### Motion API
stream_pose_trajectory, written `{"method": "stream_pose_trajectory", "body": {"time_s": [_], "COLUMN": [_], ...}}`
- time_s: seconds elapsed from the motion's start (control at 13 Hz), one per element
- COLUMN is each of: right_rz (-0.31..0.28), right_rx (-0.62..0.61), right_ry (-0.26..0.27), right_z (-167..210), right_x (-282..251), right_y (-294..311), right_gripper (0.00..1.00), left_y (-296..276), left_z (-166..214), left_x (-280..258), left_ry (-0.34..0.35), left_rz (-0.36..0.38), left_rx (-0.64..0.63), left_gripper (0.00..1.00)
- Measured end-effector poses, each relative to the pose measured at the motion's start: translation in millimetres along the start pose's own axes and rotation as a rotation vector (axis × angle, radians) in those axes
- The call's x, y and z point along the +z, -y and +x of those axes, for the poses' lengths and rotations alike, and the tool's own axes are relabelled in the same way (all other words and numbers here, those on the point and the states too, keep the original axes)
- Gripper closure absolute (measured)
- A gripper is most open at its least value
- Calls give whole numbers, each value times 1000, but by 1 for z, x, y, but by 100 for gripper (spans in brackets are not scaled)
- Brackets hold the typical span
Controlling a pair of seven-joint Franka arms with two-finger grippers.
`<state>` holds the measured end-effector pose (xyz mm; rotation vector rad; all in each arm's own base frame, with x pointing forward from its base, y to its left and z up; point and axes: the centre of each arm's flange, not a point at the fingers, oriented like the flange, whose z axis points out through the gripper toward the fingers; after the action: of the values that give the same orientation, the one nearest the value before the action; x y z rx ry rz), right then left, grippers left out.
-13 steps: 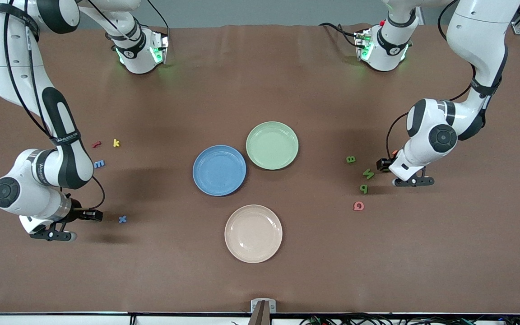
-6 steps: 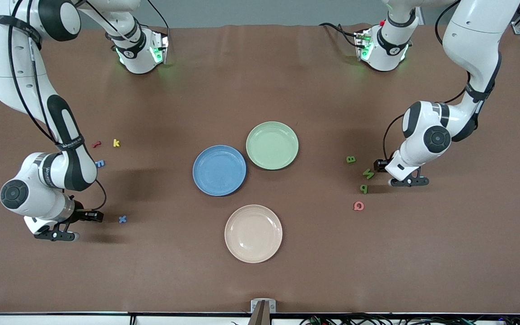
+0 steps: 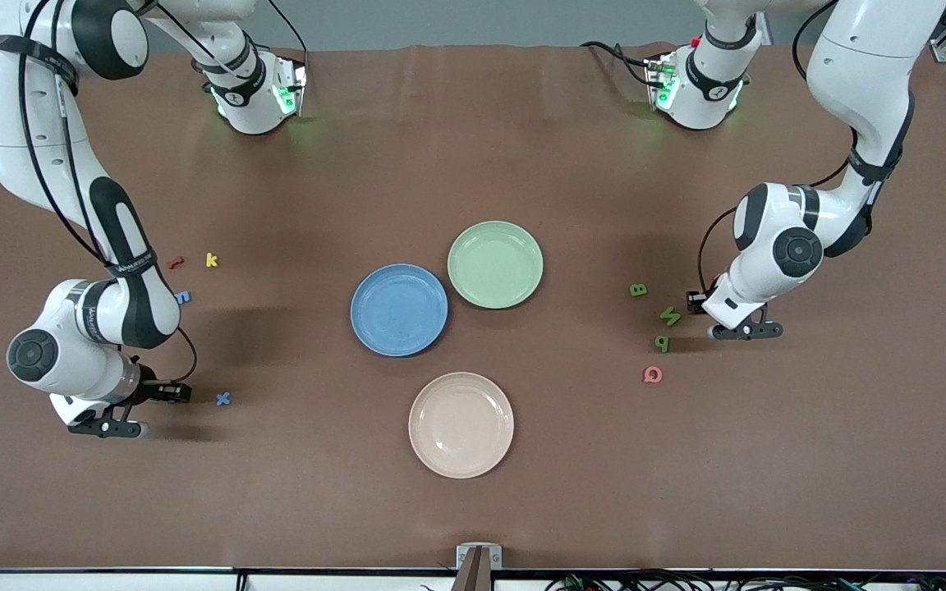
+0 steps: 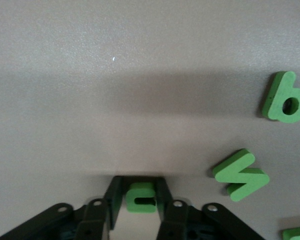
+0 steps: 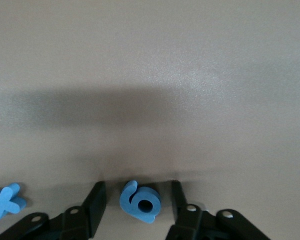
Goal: Sort letters by color into matching plates
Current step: 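Carry the green n to the green plate while the right gripper drops the 6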
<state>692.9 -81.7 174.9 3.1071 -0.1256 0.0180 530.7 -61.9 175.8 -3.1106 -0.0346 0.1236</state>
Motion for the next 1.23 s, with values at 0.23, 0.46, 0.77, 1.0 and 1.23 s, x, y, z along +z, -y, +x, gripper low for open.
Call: {"method": "stream_pose_trajectory", "body": {"time_s": [0.23, 0.46, 0.77, 1.0, 1.23], "right_rz": [1, 9, 23, 51, 46], "right_rx": [-2, -3, 161, 264, 347], "right_ry": [-2, 45, 152, 152, 122], "right_z": [2, 2, -12, -52, -111], "right_x": [-2, -10, -90, -147, -143], "right_y": [2, 23, 133, 245, 346], "right_gripper": [65, 65, 65, 65, 65], "left_y": [0, -1, -35, -96, -175], "left_z": [0, 0, -9, -27, -58], "left_x": [-1, -10, -73, -97, -104], "left_ry": [-1, 15, 38, 16, 9], "left_rz": [0, 8, 31, 24, 1], "left_rx": [0, 3, -3, -49, -105], "left_gripper": [74, 74, 74, 74, 74]}}
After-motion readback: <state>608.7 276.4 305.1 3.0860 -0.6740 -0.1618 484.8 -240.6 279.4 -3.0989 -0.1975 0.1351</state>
